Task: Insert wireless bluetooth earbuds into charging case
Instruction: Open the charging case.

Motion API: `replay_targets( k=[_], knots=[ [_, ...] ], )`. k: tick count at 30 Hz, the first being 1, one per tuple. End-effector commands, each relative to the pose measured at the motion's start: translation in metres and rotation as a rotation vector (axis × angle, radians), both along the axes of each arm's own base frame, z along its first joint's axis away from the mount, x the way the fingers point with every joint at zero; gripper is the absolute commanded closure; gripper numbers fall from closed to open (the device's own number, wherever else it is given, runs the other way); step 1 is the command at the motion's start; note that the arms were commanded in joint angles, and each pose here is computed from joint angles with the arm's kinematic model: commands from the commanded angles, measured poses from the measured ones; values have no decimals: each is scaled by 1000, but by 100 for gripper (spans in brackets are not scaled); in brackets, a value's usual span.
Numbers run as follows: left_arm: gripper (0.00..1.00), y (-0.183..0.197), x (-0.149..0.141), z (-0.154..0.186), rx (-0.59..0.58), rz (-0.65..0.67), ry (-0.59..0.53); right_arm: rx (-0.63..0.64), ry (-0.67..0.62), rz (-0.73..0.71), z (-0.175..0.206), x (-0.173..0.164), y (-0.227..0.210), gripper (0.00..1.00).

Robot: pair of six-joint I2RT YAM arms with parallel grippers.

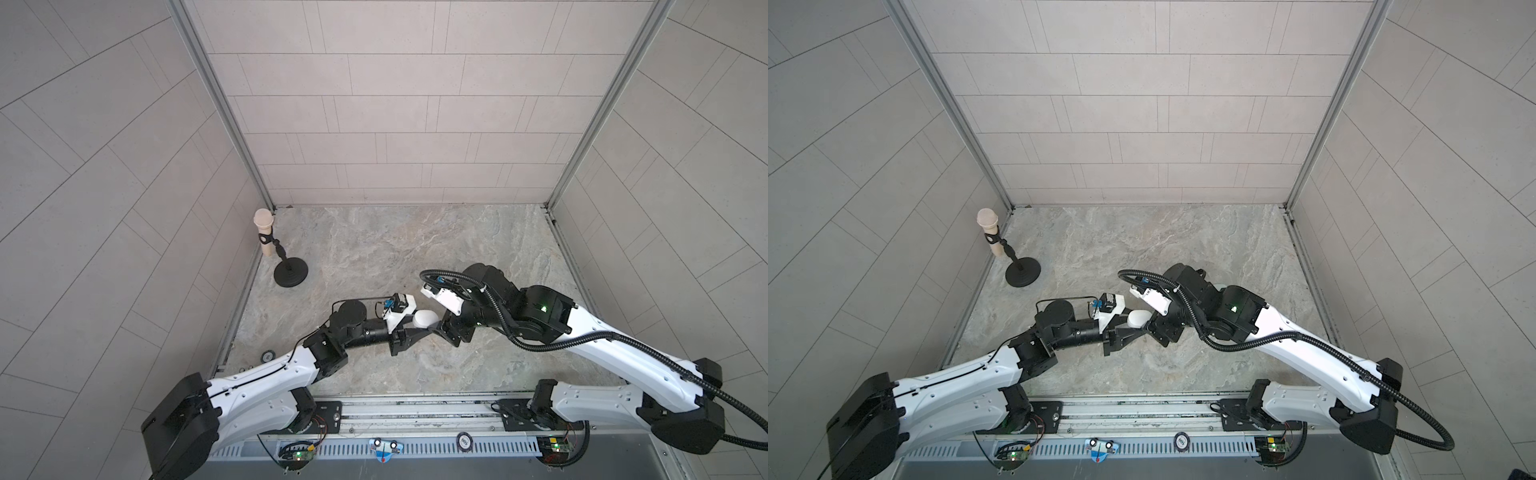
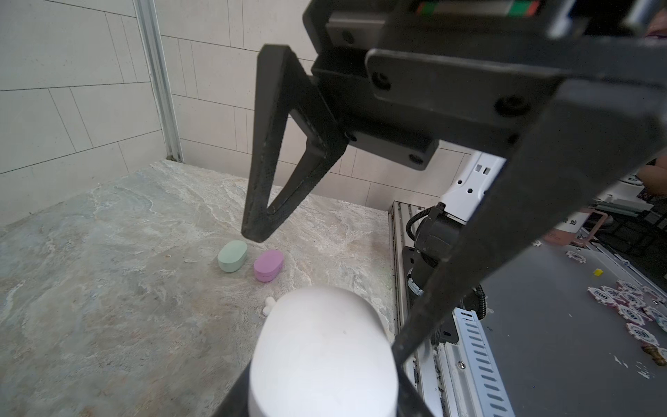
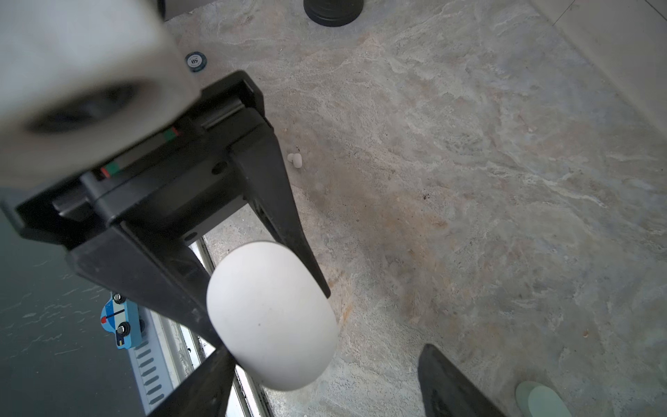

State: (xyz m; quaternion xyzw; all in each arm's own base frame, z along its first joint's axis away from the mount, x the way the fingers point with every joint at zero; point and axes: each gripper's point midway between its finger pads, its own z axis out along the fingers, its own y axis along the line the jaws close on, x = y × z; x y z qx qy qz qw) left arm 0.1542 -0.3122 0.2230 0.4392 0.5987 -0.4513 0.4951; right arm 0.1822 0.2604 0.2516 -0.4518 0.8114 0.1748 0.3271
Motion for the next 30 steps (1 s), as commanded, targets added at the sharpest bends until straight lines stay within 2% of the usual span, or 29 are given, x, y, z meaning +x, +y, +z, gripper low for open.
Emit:
replay_targets(
  k=[1,9,18,26,30],
  knots=[
    [79,0,-12,11,-35,-57,-33,9,-114,-107,24,25,-8,18],
    [80,-1,-15,12,-40,-71,-33,43,-156,-182,42,39,-11,19],
    [81,1,-12,13,-48,-46,-27,55,-146,-185,45,37,-12,15],
    [81,11,2,4,-59,47,-3,98,-67,-203,51,25,-20,7],
    [81,20,11,5,-80,96,-1,127,11,-302,47,25,-38,4]
  ],
)
